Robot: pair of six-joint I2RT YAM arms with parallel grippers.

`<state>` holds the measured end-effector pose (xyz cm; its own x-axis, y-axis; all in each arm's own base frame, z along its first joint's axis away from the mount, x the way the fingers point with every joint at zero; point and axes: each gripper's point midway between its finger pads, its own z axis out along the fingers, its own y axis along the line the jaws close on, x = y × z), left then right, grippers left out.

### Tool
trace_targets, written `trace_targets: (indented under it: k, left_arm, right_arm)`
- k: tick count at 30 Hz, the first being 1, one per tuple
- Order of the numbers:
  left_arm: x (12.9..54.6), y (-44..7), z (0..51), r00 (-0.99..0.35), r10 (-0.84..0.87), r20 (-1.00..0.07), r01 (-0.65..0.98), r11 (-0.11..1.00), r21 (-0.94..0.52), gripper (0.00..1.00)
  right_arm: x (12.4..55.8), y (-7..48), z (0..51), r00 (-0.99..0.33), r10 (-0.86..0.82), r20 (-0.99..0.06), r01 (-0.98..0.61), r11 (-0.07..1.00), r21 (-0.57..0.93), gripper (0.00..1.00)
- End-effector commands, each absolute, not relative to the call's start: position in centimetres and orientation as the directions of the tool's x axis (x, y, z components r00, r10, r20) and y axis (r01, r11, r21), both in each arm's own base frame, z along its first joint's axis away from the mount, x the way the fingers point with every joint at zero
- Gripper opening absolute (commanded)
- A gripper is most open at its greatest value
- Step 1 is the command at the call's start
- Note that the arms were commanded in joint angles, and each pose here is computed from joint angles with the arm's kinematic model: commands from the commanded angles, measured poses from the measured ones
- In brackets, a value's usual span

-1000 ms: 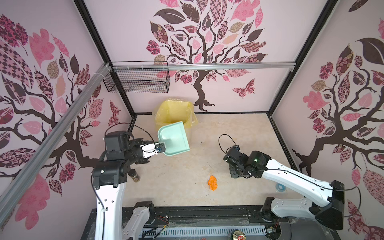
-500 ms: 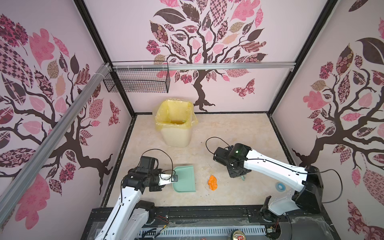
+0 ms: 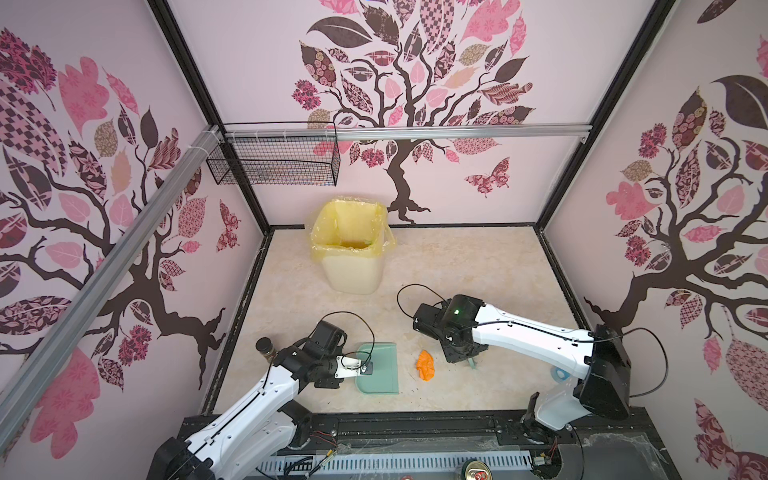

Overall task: Sweep away the paper scraps from the table
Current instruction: 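Brush the orange scrap into the dustpan with the right gripper while the left holds it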

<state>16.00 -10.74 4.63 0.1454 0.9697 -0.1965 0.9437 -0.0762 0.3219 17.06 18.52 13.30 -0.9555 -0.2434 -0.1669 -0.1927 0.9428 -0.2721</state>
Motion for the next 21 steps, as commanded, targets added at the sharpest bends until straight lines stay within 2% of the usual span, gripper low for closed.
trace_targets:
  k: [1,9,16,21]
  left_arm:
    - [17.1,-11.2,5.0,0.106,0.976,-0.191,0.934,-0.032,0.355,0.00]
    - [17.9,-12.5,5.4,0.100,0.973,-0.207,0.940,-0.024,0.341,0.00]
    - [18.3,-13.0,5.4,0.114,0.976,-0.185,0.940,-0.045,0.339,0.00]
    - [18.5,-13.4,5.2,0.111,0.976,-0.185,0.943,-0.046,0.328,0.00]
  right_arm:
    - [16.7,21.3,12.7,-0.957,-0.229,-0.180,-0.202,0.967,-0.158,0.00]
    - [15.6,25.9,12.2,-0.946,-0.262,-0.191,-0.265,0.964,-0.009,0.00]
    - [15.1,27.8,12.0,-0.942,-0.270,-0.199,-0.285,0.957,0.049,0.00]
    - [15.2,29.9,12.9,-0.934,-0.267,-0.237,-0.304,0.943,0.134,0.00]
